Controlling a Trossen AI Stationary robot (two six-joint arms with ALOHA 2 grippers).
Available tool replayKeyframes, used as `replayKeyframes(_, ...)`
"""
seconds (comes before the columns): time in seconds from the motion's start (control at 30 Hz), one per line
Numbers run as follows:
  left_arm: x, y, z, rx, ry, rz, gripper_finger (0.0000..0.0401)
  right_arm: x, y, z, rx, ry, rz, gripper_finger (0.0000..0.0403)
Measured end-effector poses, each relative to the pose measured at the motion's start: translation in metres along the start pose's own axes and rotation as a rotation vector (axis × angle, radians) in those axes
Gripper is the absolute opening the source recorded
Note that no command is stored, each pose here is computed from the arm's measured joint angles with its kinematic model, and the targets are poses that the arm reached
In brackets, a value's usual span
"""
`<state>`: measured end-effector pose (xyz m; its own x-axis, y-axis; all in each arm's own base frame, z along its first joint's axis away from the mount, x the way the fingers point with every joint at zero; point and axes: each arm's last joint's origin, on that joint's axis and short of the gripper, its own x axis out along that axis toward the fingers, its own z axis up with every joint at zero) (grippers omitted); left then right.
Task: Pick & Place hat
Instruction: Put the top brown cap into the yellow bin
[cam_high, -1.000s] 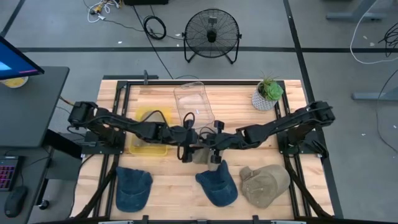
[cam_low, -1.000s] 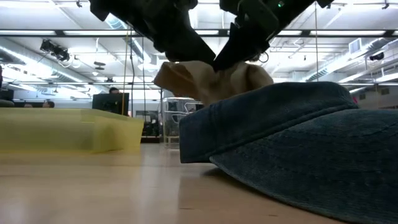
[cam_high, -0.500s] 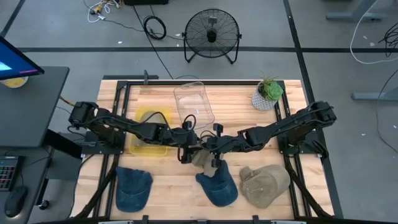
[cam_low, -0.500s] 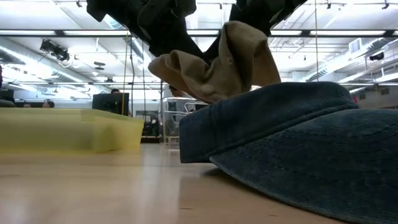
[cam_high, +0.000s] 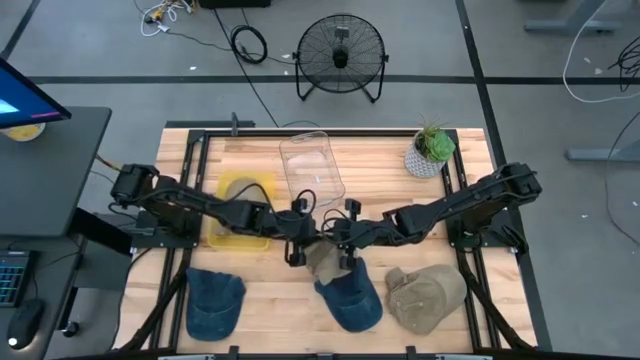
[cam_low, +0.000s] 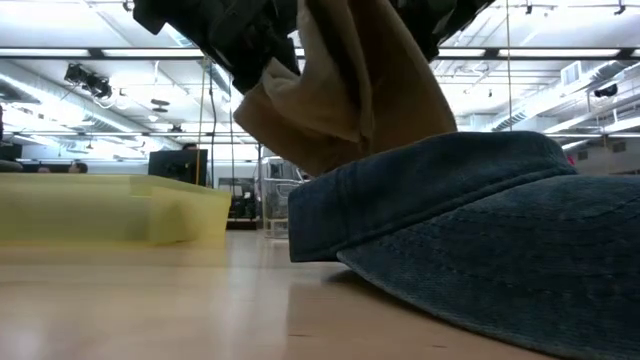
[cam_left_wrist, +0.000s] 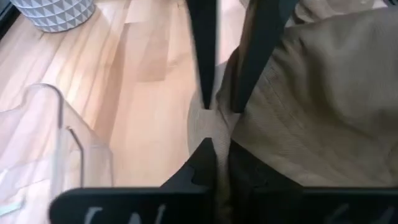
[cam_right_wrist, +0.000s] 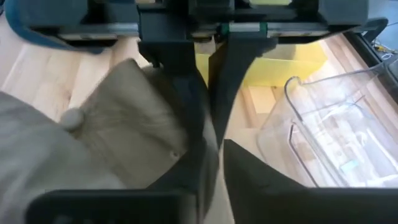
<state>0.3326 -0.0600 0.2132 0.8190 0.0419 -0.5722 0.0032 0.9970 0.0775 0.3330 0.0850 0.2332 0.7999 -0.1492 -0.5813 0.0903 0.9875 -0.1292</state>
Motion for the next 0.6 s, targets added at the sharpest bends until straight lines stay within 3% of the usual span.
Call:
replayKeyframes(0.3,-0.019,-0.021,-0.007,-0.104,0.078,0.090,0.0016,-0.003,0.008,-0.004,0.020,0.028,0.002,0.0146)
replayKeyframes(0.6,-0.086,-0.031,-0.011,-0.239,0.164,0.159,0.0016,-0.004,0.009,-0.011,0.016,0.079,-0.041,0.0169)
